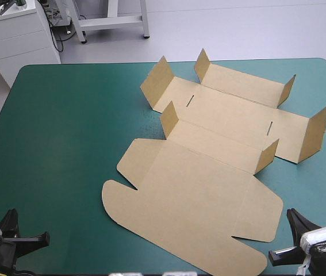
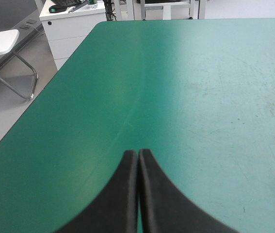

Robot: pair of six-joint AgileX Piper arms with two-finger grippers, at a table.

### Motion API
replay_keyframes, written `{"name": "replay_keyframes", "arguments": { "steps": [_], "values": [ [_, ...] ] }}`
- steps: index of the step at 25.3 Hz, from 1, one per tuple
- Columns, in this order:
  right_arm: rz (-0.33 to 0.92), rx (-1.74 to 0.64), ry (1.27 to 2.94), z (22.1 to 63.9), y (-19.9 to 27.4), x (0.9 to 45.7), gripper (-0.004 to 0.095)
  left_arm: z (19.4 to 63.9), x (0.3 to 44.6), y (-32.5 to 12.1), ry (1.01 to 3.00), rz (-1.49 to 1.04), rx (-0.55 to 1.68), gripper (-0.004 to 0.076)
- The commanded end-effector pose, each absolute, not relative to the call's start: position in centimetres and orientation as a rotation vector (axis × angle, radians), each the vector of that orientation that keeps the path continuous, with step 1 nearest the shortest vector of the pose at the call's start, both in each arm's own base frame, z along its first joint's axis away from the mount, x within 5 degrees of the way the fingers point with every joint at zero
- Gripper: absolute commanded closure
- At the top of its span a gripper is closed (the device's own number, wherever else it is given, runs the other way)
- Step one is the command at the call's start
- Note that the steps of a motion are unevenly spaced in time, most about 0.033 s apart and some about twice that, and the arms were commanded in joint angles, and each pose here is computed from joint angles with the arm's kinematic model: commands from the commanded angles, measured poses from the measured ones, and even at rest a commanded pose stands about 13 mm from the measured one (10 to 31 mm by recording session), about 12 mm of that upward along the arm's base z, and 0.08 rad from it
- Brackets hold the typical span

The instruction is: Fold the box

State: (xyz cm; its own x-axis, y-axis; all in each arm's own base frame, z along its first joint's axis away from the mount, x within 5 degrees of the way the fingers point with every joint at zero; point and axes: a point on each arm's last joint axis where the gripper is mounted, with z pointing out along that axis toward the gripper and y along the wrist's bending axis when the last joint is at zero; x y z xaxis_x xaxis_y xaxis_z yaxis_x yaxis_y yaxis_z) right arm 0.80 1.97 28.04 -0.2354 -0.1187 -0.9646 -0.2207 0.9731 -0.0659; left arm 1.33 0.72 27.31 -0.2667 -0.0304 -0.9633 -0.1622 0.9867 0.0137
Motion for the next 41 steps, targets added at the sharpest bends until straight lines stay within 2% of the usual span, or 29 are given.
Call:
{"name": "replay_keyframes", "arguments": {
  "steps": [1,10,12,14,16,18,20,21,25,31,41],
  "values": [
    [0.096,-0.229,1.694,29.3,1.9,0.2,0.0931,28.6,0.9,0.6,1.728,0.113,-0.131,0.0756],
    [0.096,-0.229,1.696,29.3,1.9,0.2,0.0929,28.6,0.9,0.6,1.728,0.113,-0.131,0.0756],
    [0.097,-0.234,1.699,29.3,2.0,0.2,0.09,28.6,0.9,0.6,1.728,0.113,-0.131,0.0756],
    [0.097,-0.237,1.704,29.3,2.0,0.2,0.08,28.6,0.9,0.6,1.728,0.113,-0.131,0.0756],
    [0.097,-0.237,1.704,29.3,2.0,0.2,0.0614,28.6,0.9,0.6,1.728,0.113,-0.131,0.0756],
    [0.097,-0.236,1.704,29.3,2.0,0.2,0.0308,28.6,0.9,0.6,1.728,0.113,-0.131,0.0756],
    [0.136,-0.174,1.728,29.4,1.9,0.1,0.0141,28.6,0.9,0.6,1.728,0.113,-0.131,0.0756],
    [0.142,-0.14,1.755,29.6,1.7,0.1,0.0113,28.6,0.9,0.6,1.728,0.113,-0.131,0.0756],
    [0.195,-0.012,1.822,31.4,1.4,0.7,0.0112,28.6,0.9,0.6,1.728,0.113,-0.131,0.0756],
    [0.289,0.106,1.918,35.7,1.4,3.8,0.0112,28.6,0.9,0.6,1.728,0.113,-0.129,0.0756],
    [0.334,0.207,2.145,38.6,1.4,11.3,0.012,28.6,1.0,0.6,1.729,0.111,-0.129,0.0756]
  ]
}}
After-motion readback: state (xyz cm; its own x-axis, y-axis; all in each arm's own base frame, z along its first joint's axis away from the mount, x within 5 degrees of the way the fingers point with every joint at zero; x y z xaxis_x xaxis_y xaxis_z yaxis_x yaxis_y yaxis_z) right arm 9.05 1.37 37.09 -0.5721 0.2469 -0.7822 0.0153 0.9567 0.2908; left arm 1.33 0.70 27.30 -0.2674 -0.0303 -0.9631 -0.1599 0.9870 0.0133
